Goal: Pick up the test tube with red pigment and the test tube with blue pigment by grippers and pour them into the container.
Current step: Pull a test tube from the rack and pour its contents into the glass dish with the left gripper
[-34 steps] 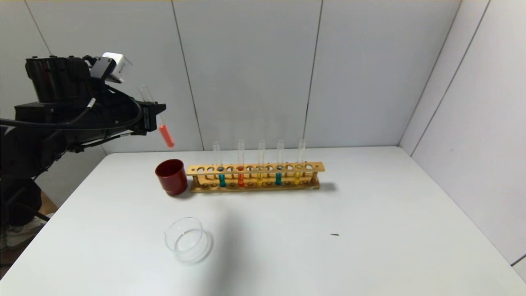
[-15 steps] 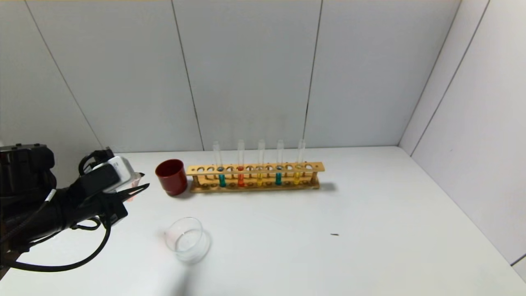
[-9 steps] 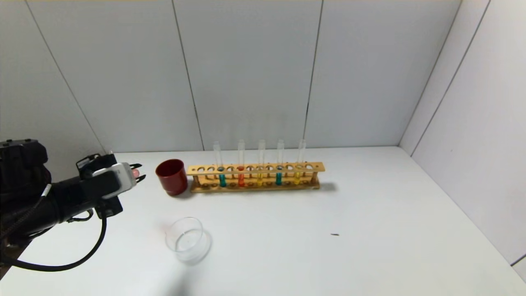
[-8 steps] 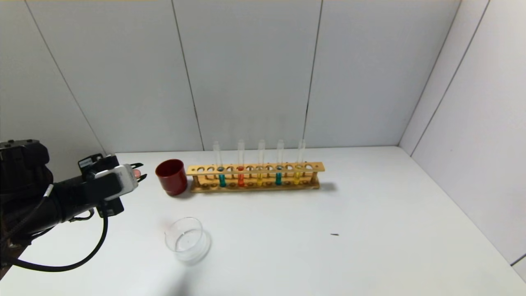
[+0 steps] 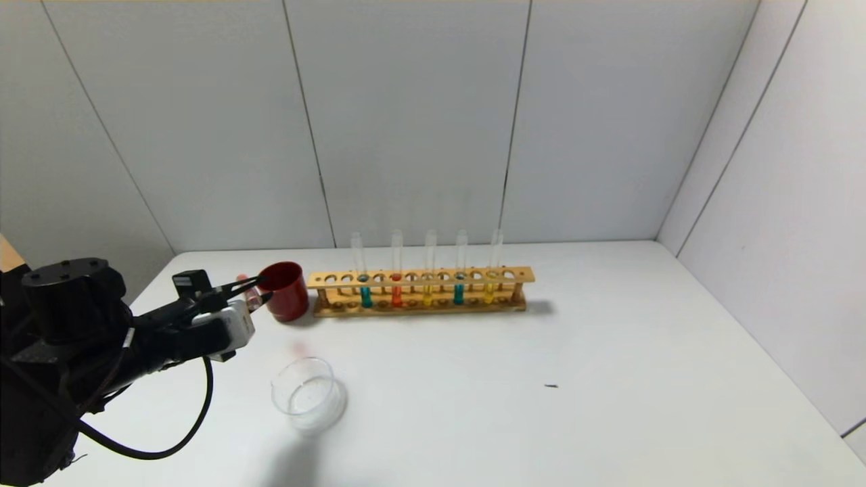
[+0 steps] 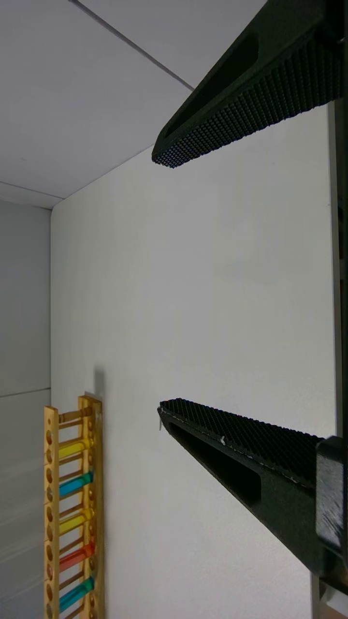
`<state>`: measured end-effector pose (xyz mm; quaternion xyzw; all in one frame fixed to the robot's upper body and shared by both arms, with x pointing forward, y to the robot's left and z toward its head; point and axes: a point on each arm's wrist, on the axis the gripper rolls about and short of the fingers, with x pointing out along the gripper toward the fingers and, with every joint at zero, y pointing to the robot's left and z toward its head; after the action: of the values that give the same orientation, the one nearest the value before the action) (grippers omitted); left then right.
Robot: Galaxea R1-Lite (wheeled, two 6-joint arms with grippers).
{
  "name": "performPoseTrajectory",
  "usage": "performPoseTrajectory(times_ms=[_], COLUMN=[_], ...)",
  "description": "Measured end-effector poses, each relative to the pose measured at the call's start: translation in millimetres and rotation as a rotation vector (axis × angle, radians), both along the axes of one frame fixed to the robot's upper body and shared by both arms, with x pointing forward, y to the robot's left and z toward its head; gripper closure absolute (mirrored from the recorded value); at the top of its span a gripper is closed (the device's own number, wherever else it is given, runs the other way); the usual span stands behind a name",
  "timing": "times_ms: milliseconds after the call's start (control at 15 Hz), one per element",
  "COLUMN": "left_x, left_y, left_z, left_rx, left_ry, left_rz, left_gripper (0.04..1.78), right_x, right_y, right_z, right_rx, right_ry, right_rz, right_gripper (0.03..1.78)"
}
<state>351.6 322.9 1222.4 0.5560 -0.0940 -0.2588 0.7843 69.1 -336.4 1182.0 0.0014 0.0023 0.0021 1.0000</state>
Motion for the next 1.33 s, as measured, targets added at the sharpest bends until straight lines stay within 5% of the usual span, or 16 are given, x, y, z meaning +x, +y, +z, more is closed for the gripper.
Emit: performPoseTrajectory(times_ms=[600, 1333], left_x=[3, 64], left_y=[-1, 3], left_z=[-11, -21], left_rx=[0.150, 0.347], left_ry=[-0.070, -0.252], left_rz=[-0.101, -0.180], left_gripper=[1.50, 1.50], right_x=[0, 0], right_y=[0, 0], right_z=[0, 0], right_rx=[0.000, 0.000], right_ry=[0.000, 0.000], right_rz=[0.000, 0.000], right_gripper=[0.06, 0.06])
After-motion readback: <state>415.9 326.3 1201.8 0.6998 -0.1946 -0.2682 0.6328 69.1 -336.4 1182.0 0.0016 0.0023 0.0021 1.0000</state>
